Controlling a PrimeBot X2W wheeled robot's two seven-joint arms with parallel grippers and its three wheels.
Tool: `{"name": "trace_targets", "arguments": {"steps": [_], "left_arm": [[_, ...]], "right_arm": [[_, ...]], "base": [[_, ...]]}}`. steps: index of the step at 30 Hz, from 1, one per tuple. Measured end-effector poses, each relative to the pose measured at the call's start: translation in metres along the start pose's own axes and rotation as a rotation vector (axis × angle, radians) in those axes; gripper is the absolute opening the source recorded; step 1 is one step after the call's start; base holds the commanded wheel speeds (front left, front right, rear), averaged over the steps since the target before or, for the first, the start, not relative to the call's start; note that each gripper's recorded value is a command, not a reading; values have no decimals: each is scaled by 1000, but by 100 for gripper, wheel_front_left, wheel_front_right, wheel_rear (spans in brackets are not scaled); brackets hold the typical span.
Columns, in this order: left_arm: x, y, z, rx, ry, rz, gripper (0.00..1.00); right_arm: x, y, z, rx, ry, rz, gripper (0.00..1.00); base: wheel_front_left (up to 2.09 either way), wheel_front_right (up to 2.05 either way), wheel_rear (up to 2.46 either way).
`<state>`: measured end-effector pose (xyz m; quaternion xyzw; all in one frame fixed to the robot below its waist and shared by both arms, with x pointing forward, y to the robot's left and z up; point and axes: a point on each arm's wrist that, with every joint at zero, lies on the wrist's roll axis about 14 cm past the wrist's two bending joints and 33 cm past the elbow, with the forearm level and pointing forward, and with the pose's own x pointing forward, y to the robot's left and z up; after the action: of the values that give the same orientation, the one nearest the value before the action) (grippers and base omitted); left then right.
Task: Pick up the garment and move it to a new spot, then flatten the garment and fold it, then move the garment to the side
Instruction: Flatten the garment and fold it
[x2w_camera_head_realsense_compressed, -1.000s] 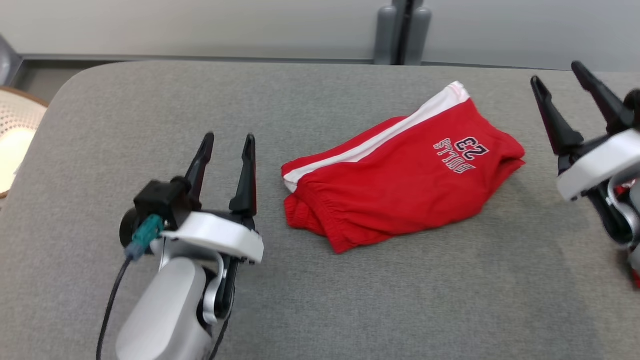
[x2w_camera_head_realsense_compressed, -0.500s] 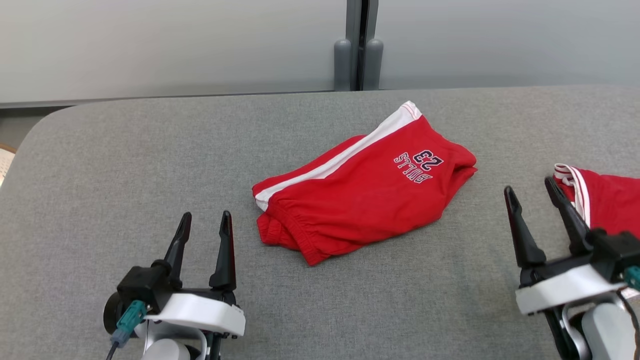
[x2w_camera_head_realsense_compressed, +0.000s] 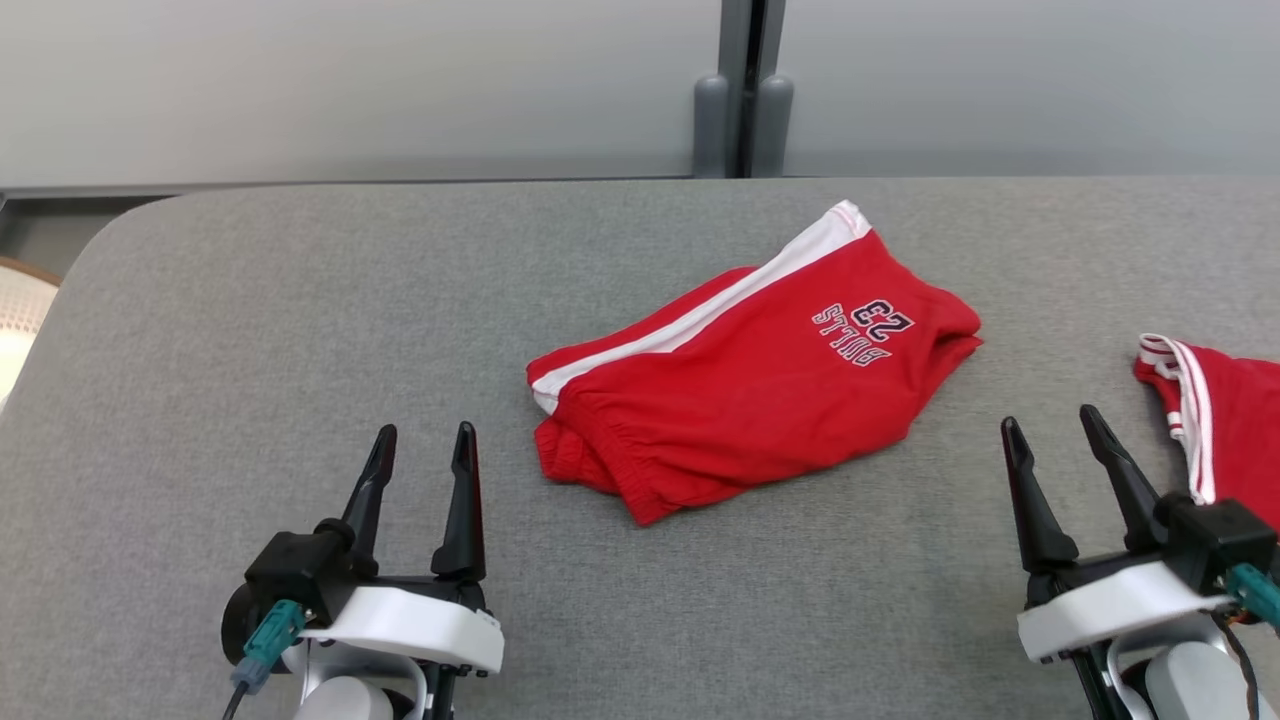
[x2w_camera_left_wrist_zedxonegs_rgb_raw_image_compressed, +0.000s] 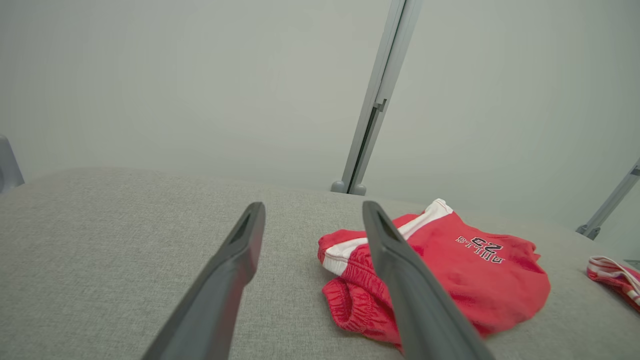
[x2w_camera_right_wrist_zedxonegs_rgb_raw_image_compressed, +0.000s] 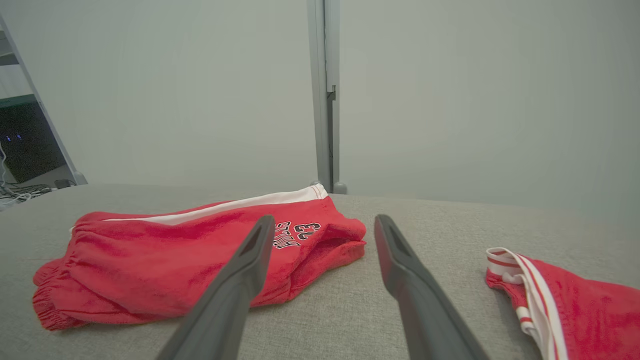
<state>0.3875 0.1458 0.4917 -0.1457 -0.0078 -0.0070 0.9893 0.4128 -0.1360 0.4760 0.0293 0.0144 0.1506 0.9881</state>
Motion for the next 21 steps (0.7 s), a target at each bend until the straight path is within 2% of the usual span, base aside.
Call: {"name": "trace_targets", "arguments": {"steps": [7,12,21], "left_arm": [[1,3,-9,-8,28,13,100],[6,7,-10,-9,33,30,100],[6,46,-2,10,15,151,100]], "right_arm": [[40,3,-17,203,82,-21,100],[67,5,-41,346,190,-52,100],[88,7,-89,454,365,-119,100]], "base": [[0,0,0],[0,0,0],[0,0,0]]}}
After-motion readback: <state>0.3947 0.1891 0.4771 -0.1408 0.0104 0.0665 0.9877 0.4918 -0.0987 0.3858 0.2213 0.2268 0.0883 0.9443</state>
